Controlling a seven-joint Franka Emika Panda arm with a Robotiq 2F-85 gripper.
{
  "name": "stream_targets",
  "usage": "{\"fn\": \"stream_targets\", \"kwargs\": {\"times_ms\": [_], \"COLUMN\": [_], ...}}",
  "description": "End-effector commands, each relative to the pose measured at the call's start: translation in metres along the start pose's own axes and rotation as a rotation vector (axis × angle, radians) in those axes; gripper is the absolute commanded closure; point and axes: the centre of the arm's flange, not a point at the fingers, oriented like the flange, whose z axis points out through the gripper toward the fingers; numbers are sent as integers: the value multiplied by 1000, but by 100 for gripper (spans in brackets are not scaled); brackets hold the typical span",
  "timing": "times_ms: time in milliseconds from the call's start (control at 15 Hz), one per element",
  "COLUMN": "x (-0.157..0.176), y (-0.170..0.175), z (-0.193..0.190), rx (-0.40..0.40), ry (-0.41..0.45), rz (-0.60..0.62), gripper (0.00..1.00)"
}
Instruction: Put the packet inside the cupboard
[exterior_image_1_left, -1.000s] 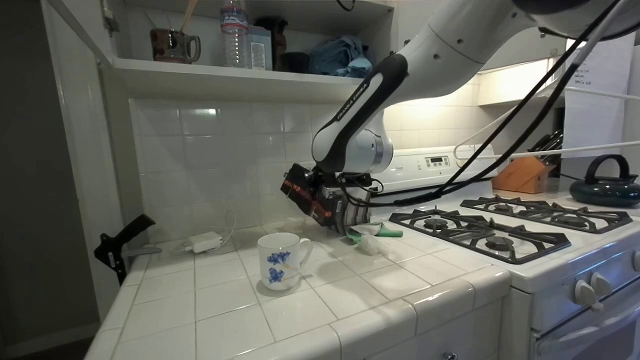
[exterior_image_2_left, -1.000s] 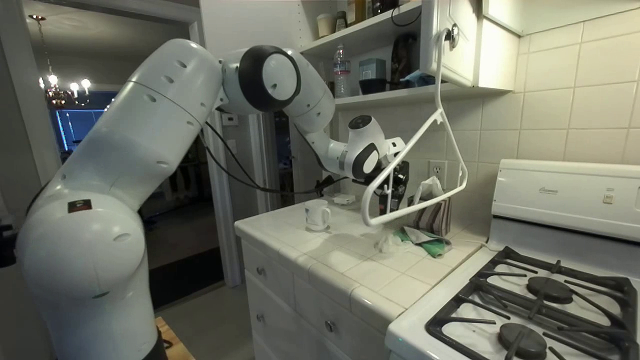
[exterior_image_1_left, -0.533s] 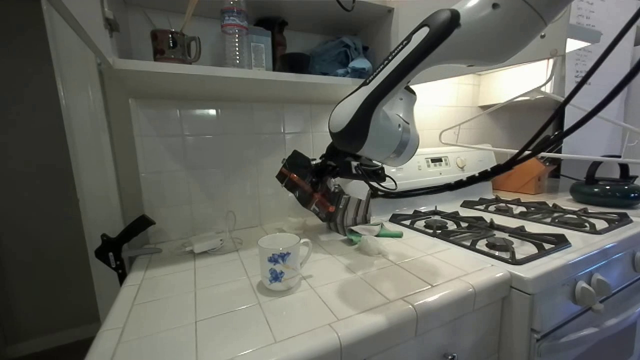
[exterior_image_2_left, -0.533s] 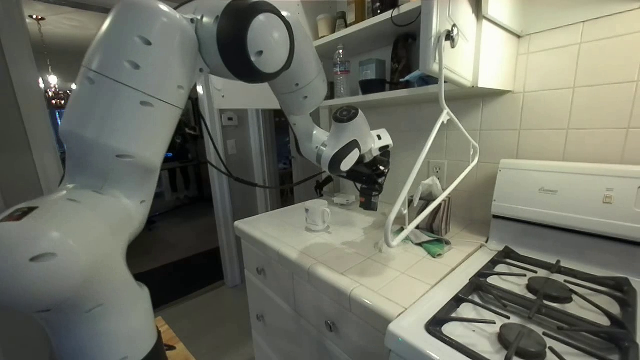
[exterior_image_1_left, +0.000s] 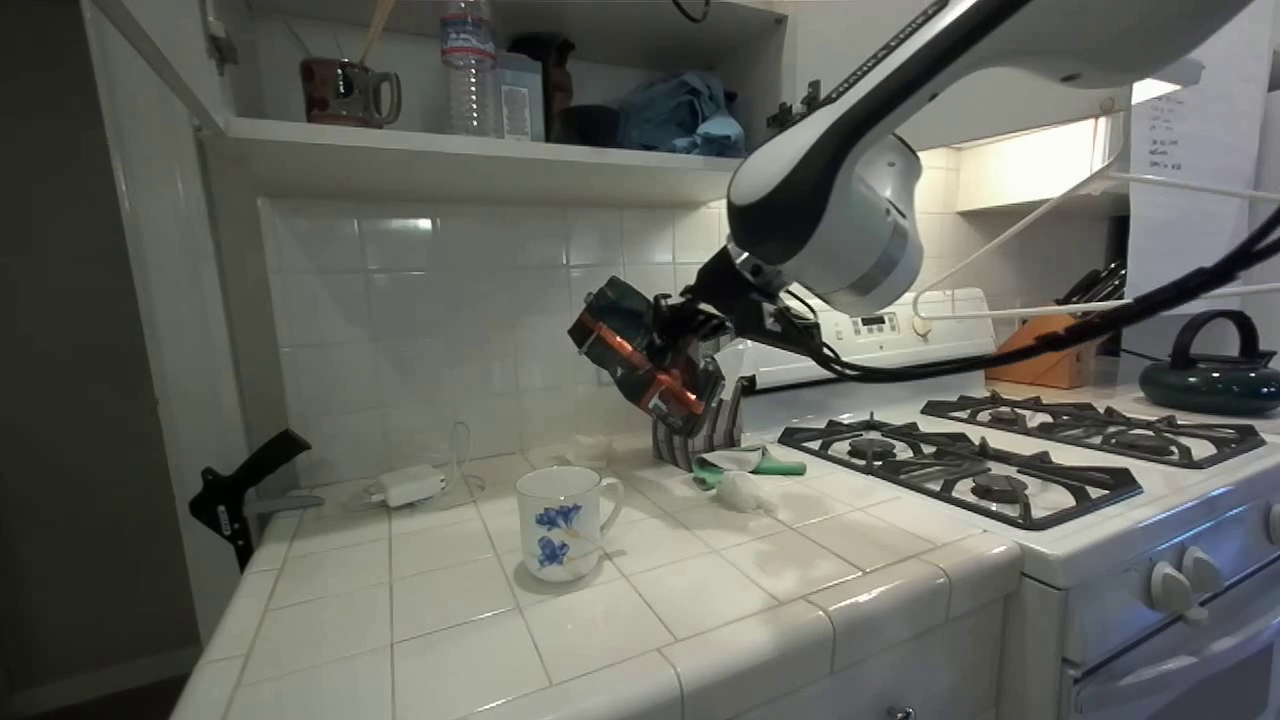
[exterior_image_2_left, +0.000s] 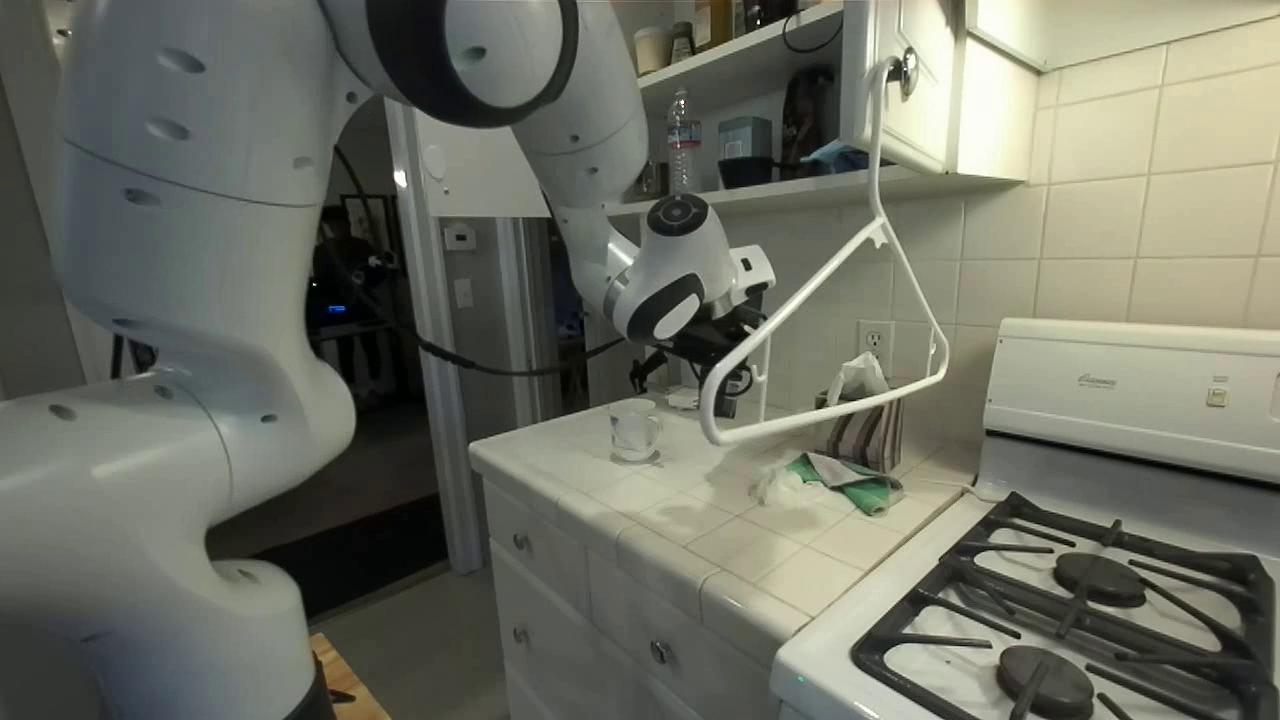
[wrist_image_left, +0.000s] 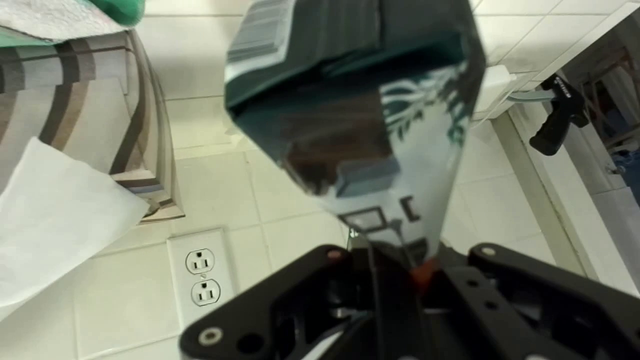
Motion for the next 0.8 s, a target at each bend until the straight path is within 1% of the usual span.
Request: {"fn": "stream_targets", "kwargs": {"times_ms": [0,133,333,600,733], "x": [-44,-62,-92,-134,-145], "y": [21,27,30,31,31], "z": [-73,-97,-134,-192,-220], "rx": [-13,-33,-57,-93,-109], "ry": [40,72,141,272,345], "rz": [-38,-76,-179,-266,-304], "gripper": [100,100,100,100,100]}}
